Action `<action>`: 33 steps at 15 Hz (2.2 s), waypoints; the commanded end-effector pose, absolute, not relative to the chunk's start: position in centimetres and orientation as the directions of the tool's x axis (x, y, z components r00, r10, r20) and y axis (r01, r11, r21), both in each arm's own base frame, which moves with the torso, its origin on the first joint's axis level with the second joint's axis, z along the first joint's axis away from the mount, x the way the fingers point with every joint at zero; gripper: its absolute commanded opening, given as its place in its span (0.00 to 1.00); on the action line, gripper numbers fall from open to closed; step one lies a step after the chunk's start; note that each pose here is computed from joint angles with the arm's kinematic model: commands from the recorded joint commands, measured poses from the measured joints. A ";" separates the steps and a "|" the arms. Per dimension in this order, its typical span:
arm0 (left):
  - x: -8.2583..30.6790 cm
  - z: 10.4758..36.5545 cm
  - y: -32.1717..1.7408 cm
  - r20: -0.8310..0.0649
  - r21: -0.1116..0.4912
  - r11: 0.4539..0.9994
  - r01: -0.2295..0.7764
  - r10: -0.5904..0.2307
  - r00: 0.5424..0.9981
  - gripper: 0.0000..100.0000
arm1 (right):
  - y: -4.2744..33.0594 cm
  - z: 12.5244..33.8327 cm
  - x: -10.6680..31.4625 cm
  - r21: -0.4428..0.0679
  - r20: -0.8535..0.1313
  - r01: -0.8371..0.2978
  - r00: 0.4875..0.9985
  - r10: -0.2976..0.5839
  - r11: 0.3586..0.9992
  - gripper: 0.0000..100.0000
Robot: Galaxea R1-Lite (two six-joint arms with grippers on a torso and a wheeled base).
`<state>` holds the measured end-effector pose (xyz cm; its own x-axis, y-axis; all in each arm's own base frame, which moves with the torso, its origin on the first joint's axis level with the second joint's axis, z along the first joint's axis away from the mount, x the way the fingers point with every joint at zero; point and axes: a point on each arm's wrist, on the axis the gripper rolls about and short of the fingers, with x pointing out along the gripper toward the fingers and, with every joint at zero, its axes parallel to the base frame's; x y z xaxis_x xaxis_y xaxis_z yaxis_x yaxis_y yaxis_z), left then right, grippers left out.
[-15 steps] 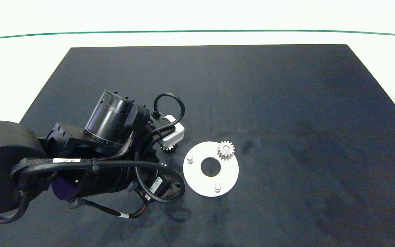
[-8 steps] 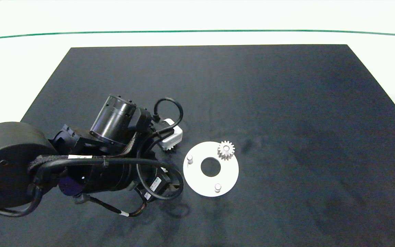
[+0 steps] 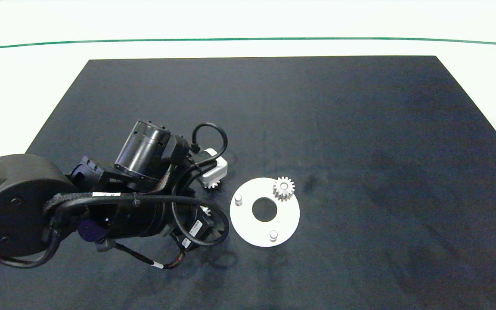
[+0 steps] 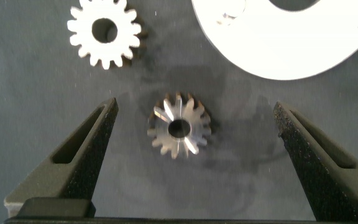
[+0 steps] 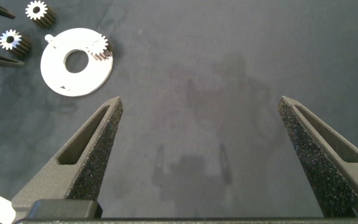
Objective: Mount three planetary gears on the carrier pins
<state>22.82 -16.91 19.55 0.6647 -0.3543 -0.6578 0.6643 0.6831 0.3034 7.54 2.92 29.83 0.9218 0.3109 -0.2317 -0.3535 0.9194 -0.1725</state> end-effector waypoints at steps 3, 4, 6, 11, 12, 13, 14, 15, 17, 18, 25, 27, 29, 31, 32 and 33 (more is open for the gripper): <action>23.2 19.0 -17.1 -0.662 0.308 0.681 0.664 -0.348 0.664 1.00 | 2.9 29.8 7.6 -0.174 -0.235 -0.354 0.921 0.310 0.919 1.00; 23.2 19.0 -17.1 -0.664 0.308 0.681 0.665 -0.346 0.662 1.00 | 2.9 29.8 7.6 -0.174 -0.235 -0.354 0.921 0.310 0.919 1.00; 23.1 18.9 -17.0 -0.667 0.306 0.681 0.665 -0.345 0.661 1.00 | 2.9 29.8 7.6 -0.174 -0.235 -0.354 0.921 0.310 0.919 1.00; 23.1 18.7 -17.0 -0.664 0.306 0.684 0.663 -0.345 0.663 1.00 | 2.9 29.8 7.5 -0.174 -0.234 -0.354 0.921 0.311 0.919 1.00; 23.1 18.5 -17.0 -0.662 0.306 0.684 0.662 -0.347 0.664 1.00 | 2.9 29.8 7.5 -0.174 -0.235 -0.355 0.921 0.312 0.918 1.00; 23.1 18.3 -16.9 -0.661 0.307 0.684 0.662 -0.347 0.665 1.00 | 2.9 29.8 7.5 -0.174 -0.234 -0.354 0.921 0.311 0.919 1.00; 23.1 18.2 -16.9 -0.658 0.308 0.684 0.661 -0.349 0.668 1.00 | 2.9 29.8 7.5 -0.174 -0.234 -0.355 0.921 0.312 0.918 1.00; 23.2 18.1 -16.8 -0.654 0.308 0.689 0.656 -0.347 0.672 0.98 | 2.9 29.8 7.5 -0.174 -0.234 -0.355 0.921 0.312 0.918 1.00; 23.3 18.0 -16.7 -0.658 0.307 0.692 0.653 -0.342 0.671 0.95 | 2.9 29.8 7.5 -0.174 -0.234 -0.355 0.921 0.312 0.918 1.00; 23.3 18.0 -16.6 -0.658 0.307 0.693 0.652 -0.341 0.672 0.92 | 2.9 29.8 7.5 -0.174 -0.234 -0.355 0.921 0.312 0.918 1.00; 23.1 17.7 -16.3 -0.667 0.311 0.688 0.655 -0.333 0.666 0.78 | 2.9 29.8 7.5 -0.174 -0.234 -0.357 0.920 0.313 0.918 1.00; 23.1 17.7 -16.3 -0.667 0.311 0.688 0.655 -0.333 0.666 0.74 | 2.9 29.9 7.5 -0.174 -0.232 -0.356 0.921 0.314 0.918 1.00; 23.1 17.7 -16.3 -0.667 0.312 0.687 0.656 -0.333 0.666 0.71 | 2.9 29.8 7.5 -0.173 -0.234 -0.358 0.920 0.315 0.917 1.00; 23.1 17.7 -16.3 -0.666 0.311 0.689 0.655 -0.334 0.667 0.66 | 2.8 29.9 7.2 -0.173 -0.223 -0.356 0.922 0.316 0.918 1.00; 23.1 17.8 -16.3 -0.665 0.311 0.688 0.656 -0.336 0.668 0.65 | 2.8 29.9 7.2 -0.173 -0.220 -0.356 0.923 0.316 0.918 1.00; 23.1 17.8 -16.3 -0.665 0.312 0.687 0.656 -0.336 0.668 0.62 | 2.8 29.9 7.2 -0.173 -0.222 -0.356 0.923 0.316 0.918 1.00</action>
<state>23.14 -16.33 17.69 0.6660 -0.3352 -0.6664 0.6563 0.6879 0.3099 7.27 2.83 29.91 0.9224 0.3160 -0.2222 -0.3561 0.9185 -0.1719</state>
